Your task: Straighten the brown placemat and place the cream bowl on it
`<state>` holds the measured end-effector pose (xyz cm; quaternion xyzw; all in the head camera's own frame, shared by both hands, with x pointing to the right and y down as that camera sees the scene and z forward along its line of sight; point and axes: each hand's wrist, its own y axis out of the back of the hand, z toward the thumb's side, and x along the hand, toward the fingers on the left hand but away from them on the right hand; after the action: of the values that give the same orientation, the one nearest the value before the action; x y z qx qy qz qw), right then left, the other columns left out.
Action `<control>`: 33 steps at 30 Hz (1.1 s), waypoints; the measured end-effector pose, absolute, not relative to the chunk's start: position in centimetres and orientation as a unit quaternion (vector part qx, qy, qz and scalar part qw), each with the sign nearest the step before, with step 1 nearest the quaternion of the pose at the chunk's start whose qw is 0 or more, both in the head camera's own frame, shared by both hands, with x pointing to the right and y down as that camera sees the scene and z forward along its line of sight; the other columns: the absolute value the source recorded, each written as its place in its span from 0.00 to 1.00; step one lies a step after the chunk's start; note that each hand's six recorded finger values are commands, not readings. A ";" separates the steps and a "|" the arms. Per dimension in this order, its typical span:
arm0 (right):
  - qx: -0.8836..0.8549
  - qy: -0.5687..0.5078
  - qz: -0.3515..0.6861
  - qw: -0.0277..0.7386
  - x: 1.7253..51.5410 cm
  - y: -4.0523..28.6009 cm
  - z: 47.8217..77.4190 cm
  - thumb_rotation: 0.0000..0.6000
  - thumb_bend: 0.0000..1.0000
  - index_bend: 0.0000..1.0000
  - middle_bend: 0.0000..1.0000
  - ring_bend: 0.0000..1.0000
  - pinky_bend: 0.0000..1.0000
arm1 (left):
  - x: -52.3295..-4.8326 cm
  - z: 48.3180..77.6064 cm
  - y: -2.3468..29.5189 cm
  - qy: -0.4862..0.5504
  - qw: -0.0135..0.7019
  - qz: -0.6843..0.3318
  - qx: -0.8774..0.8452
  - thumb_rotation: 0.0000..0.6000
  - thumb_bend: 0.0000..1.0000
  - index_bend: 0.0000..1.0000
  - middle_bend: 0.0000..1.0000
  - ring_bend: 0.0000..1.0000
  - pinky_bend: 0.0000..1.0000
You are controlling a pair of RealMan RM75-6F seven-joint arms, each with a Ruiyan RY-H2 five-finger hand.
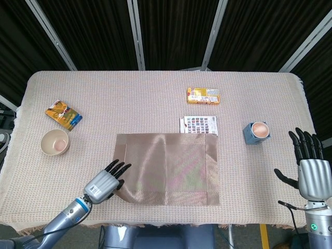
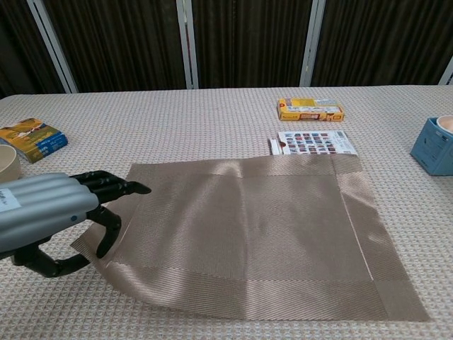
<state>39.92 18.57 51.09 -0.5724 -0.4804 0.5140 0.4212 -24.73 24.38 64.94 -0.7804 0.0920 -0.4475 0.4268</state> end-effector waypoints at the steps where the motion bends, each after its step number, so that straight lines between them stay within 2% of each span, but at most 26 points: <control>1: -0.572 -0.481 0.514 0.421 39.9 18.6 51.0 1.00 0.00 0.00 0.00 0.00 0.00 | -25.0 64.8 24.6 0.092 0.425 -0.451 -0.780 1.00 0.45 0.74 0.00 0.00 0.00; 16: -0.574 -0.481 0.511 0.423 39.9 18.6 50.9 1.00 0.00 0.00 0.00 0.00 0.00 | -28.1 63.6 26.7 0.093 0.411 -0.492 -0.762 1.00 0.45 0.74 0.00 0.00 0.00; 18: -0.573 -0.481 0.511 0.423 39.8 18.6 50.9 1.00 0.00 0.00 0.00 0.00 0.00 | -28.2 63.5 26.7 0.095 0.410 -0.493 -0.762 1.00 0.44 0.71 0.00 0.00 0.00; 19: -0.573 -0.481 0.511 0.423 39.8 18.6 50.8 1.00 0.00 0.00 0.00 0.00 0.00 | -28.2 63.4 26.8 0.095 0.409 -0.493 -0.762 1.00 0.38 0.63 0.00 0.00 0.00; 21: -0.573 -0.482 0.510 0.423 39.9 18.6 50.8 1.00 0.00 0.00 0.00 0.00 0.00 | -28.3 63.4 26.9 0.097 0.406 -0.494 -0.763 1.00 0.17 0.35 0.00 0.00 0.00; 22: -0.573 -0.482 0.510 0.423 39.9 18.6 50.8 1.00 0.00 0.00 0.00 0.00 0.00 | -28.4 63.4 27.0 0.096 0.405 -0.494 -0.763 1.00 0.05 0.17 0.00 0.00 0.00; 23: -0.573 -0.482 0.510 0.423 39.9 18.6 50.8 1.00 0.00 0.00 0.00 0.00 0.00 | -28.5 63.4 27.0 0.094 0.404 -0.495 -0.763 1.00 0.00 0.07 0.00 0.00 0.00; 25: -0.573 -0.481 0.510 0.423 39.8 18.6 50.8 1.00 0.00 0.00 0.00 0.00 0.00 | -28.8 63.5 27.2 0.088 0.400 -0.499 -0.764 1.00 0.00 0.00 0.00 0.00 0.00; 33: -0.575 -0.480 0.510 0.424 39.7 18.7 50.8 1.00 0.00 0.00 0.00 0.00 0.00 | -30.3 62.1 26.0 0.108 0.381 -0.504 -0.767 1.00 0.00 0.00 0.00 0.00 0.00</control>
<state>39.70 18.68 50.82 -0.5750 -0.4797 0.5096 0.4238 -30.30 26.02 62.09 -0.7673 0.1084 -0.5044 0.3810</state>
